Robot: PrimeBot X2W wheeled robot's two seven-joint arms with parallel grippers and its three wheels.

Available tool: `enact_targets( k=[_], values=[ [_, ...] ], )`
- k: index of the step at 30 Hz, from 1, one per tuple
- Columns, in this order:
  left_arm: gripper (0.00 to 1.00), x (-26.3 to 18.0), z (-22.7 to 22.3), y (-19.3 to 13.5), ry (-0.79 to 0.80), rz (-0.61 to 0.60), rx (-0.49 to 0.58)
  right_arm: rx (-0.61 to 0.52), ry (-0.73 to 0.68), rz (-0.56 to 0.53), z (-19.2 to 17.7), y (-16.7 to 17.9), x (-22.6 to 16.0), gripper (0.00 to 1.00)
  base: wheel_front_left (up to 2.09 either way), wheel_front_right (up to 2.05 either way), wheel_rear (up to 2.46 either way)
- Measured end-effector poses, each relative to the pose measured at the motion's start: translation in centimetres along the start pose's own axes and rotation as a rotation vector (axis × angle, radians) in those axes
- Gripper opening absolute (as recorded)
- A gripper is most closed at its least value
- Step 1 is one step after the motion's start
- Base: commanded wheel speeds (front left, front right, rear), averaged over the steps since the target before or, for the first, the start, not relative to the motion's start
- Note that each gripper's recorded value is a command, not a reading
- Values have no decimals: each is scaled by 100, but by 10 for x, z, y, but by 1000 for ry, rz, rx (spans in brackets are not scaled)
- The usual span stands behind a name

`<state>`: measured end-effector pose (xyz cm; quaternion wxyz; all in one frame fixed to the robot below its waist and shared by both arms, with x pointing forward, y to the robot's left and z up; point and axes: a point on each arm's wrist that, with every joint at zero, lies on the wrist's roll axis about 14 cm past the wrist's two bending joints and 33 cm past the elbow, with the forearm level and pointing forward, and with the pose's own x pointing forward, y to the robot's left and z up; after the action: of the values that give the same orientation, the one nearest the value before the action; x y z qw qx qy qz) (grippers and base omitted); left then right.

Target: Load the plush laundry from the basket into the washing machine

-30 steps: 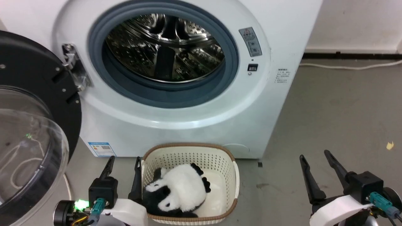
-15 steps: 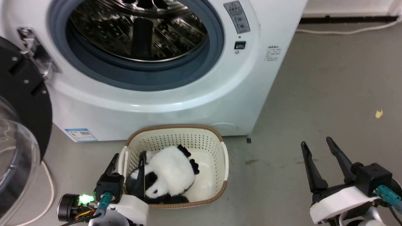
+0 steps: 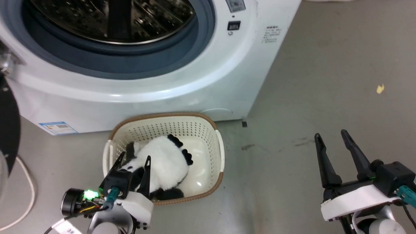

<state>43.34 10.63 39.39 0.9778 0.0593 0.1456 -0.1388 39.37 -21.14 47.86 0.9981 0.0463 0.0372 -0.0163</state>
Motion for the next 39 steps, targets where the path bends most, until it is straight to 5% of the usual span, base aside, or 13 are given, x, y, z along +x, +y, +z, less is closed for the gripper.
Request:
enact_targets(
  k=[31, 39],
  values=[
    [100, 81, -142, -41, 518, -293, 132, 63, 57, -139, -36, -44, 17, 100, 0, 0, 0],
    [100, 105, -172, -43, 633, -362, 256, 90, 76, -167, -48, -52, 20, 100, 0, 0, 0]
  ],
)
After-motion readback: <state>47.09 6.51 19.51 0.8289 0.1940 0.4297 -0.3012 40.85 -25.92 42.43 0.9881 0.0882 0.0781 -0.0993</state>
